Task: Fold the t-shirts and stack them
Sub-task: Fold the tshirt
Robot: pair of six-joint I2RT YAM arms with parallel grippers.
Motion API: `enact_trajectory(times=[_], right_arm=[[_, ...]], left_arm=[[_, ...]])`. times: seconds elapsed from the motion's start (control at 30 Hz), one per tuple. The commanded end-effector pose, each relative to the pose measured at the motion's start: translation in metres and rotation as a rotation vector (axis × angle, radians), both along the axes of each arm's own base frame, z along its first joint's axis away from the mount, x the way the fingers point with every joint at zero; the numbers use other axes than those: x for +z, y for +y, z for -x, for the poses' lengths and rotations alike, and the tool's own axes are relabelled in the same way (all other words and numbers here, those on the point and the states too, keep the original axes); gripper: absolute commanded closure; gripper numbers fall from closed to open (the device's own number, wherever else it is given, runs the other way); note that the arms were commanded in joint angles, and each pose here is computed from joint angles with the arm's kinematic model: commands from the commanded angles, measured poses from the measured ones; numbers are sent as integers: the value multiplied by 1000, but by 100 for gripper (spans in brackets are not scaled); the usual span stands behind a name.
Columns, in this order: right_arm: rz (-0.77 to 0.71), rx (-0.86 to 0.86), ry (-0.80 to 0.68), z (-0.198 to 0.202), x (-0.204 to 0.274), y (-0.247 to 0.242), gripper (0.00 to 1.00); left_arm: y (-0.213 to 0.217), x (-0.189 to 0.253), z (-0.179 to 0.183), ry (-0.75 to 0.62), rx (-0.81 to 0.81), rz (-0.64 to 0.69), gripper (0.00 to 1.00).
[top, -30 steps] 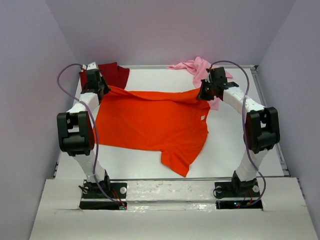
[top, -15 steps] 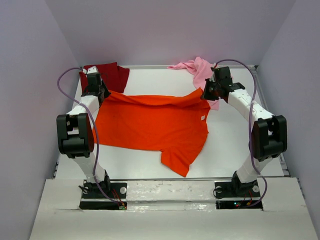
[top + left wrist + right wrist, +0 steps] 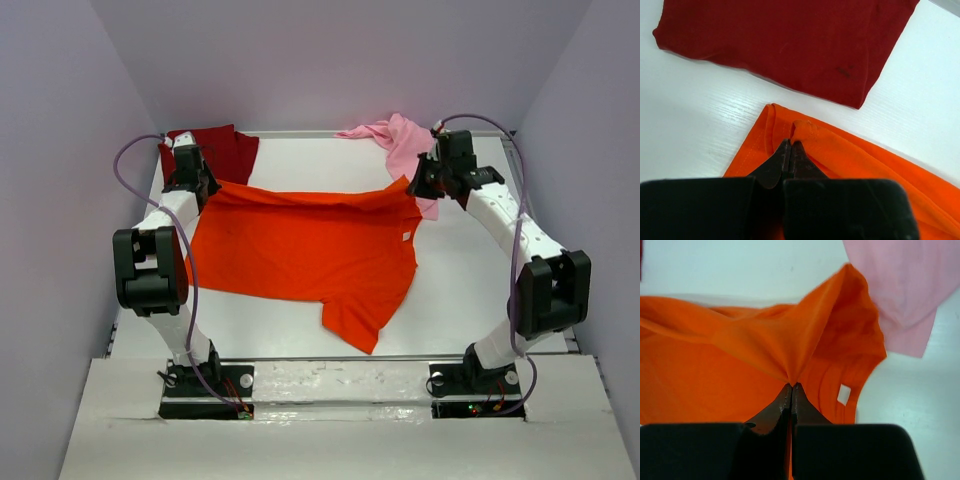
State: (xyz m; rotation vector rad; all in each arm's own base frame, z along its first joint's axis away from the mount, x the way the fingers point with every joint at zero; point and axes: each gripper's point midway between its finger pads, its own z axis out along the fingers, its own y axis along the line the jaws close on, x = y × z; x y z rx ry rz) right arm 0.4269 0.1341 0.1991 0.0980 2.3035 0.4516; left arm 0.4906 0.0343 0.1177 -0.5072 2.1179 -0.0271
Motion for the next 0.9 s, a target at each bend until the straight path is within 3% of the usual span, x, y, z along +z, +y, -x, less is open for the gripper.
enact_trajectory(times=[0.0,0.37,0.87], right_arm=[[13,-21,-17,17,0,-12,100],[10,-7,111,71,-53,-17,100],[-15,-41,282,125,-141,-17,100]], left_arm=[[5,23,-11,-67,11,-25,100],[11,-12,0,24,36,-51,100],[15,-2,14,17,77,-50,100]])
